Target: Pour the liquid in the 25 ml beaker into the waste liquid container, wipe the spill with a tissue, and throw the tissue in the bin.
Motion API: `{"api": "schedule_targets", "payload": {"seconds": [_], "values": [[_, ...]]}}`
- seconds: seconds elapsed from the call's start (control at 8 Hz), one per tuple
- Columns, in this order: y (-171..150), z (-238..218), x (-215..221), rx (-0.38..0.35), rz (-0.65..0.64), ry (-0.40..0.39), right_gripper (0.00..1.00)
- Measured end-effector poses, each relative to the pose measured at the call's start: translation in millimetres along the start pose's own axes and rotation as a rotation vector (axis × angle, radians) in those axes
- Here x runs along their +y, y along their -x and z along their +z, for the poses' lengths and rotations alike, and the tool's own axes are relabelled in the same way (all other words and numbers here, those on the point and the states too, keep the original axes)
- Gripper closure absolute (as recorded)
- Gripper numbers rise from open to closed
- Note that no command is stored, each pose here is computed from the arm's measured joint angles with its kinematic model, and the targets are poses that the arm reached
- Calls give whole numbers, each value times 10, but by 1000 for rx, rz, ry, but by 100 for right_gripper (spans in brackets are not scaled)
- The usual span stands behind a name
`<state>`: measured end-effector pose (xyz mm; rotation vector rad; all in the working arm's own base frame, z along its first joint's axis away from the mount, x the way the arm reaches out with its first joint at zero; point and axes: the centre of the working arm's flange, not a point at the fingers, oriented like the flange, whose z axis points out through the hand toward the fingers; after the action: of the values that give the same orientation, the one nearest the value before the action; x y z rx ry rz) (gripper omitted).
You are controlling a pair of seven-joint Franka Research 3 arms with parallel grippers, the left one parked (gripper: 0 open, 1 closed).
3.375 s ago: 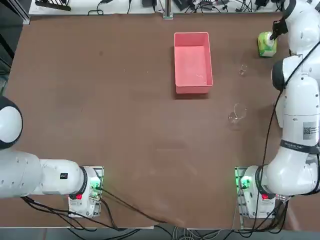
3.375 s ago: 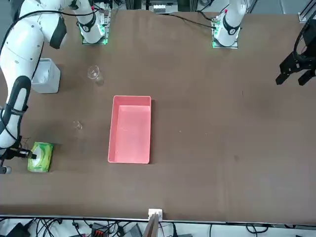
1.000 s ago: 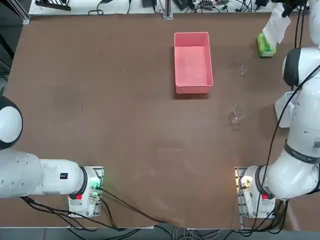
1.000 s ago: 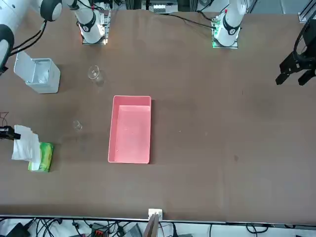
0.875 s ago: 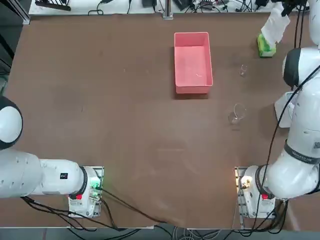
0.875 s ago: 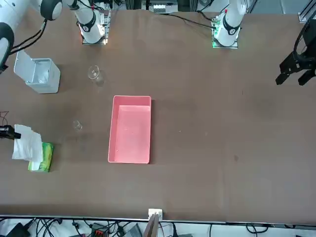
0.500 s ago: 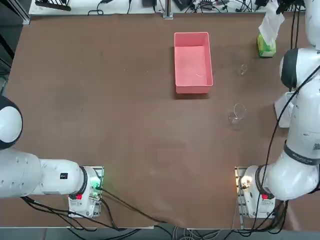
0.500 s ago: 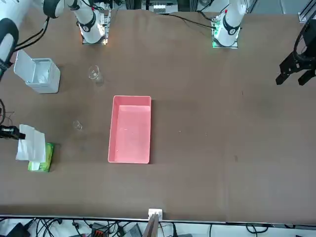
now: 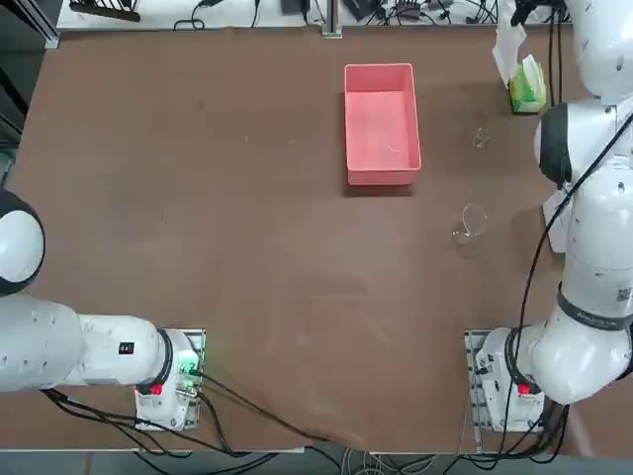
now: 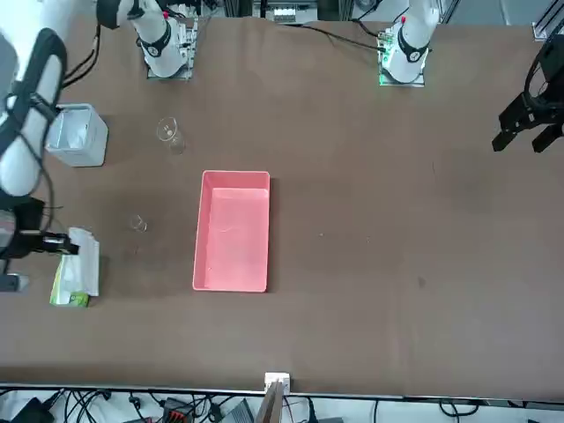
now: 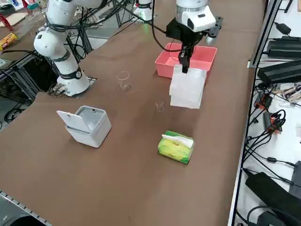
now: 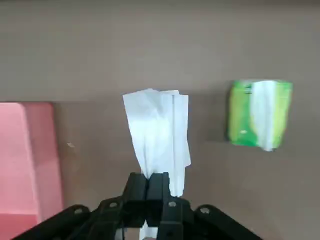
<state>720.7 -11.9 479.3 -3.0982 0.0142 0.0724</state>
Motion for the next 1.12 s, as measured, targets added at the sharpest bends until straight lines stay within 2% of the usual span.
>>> {"api": "schedule_targets", "payload": {"seconds": [0.12, 0.25, 0.5, 0.88, 1.12], "values": [[1, 36, -252, -4, 3, -21, 98], [8, 123, -426, -15, 10, -79, 98], [18, 427, -453, -52, 48, -213, 98], [74, 651, -584, -72, 74, -332, 98], [147, 756, -711, -93, 79, -375, 98]]}}
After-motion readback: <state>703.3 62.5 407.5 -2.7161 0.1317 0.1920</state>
